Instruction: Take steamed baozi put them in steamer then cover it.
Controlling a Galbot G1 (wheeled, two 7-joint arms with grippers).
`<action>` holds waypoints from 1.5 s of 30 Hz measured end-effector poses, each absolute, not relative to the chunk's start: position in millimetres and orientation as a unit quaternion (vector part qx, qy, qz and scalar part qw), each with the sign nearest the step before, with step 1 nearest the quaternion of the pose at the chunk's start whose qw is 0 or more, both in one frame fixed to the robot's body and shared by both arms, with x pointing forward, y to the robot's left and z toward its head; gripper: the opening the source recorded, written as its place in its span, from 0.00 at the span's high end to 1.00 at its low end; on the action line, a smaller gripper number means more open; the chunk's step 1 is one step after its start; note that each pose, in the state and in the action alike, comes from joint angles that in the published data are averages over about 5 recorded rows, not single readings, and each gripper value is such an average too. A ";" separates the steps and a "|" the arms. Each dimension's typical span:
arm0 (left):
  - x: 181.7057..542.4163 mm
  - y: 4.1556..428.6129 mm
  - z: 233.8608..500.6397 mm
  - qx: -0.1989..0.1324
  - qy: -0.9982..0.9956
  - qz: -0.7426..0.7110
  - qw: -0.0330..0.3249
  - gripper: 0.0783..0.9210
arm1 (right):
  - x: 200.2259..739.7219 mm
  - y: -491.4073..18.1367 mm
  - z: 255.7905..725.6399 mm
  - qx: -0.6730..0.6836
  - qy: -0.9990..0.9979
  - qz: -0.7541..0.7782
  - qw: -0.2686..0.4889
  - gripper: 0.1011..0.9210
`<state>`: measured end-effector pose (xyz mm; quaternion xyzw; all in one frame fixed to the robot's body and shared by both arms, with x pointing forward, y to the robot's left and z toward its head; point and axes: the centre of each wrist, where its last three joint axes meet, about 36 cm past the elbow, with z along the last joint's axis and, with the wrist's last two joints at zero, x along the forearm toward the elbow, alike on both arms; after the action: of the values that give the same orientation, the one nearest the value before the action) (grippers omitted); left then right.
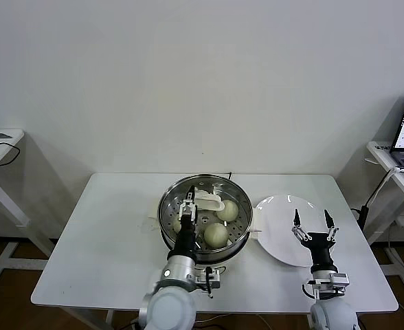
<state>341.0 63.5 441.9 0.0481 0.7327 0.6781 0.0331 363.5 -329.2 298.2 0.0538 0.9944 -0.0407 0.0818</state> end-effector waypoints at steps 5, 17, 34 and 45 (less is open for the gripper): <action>326.7 84.1 451.2 0.054 0.744 0.665 0.037 0.12 | 365.3 -327.9 302.2 0.058 0.995 -0.047 0.069 0.12; 322.1 149.7 461.3 0.034 0.858 0.510 0.053 0.12 | 363.4 -325.3 306.2 0.068 0.996 -0.042 0.032 0.12; 326.7 234.2 402.6 0.058 0.970 0.232 0.042 0.12 | 345.1 -317.1 300.0 0.078 0.997 -0.020 0.007 0.12; 320.1 257.2 385.1 0.050 0.977 0.199 0.057 0.12 | 335.3 -312.0 294.0 0.070 0.997 -0.007 0.012 0.12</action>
<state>320.1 257.2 385.1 0.0502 0.9770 0.1993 0.0569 335.3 -312.0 294.0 0.0702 0.9974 -0.0074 0.0120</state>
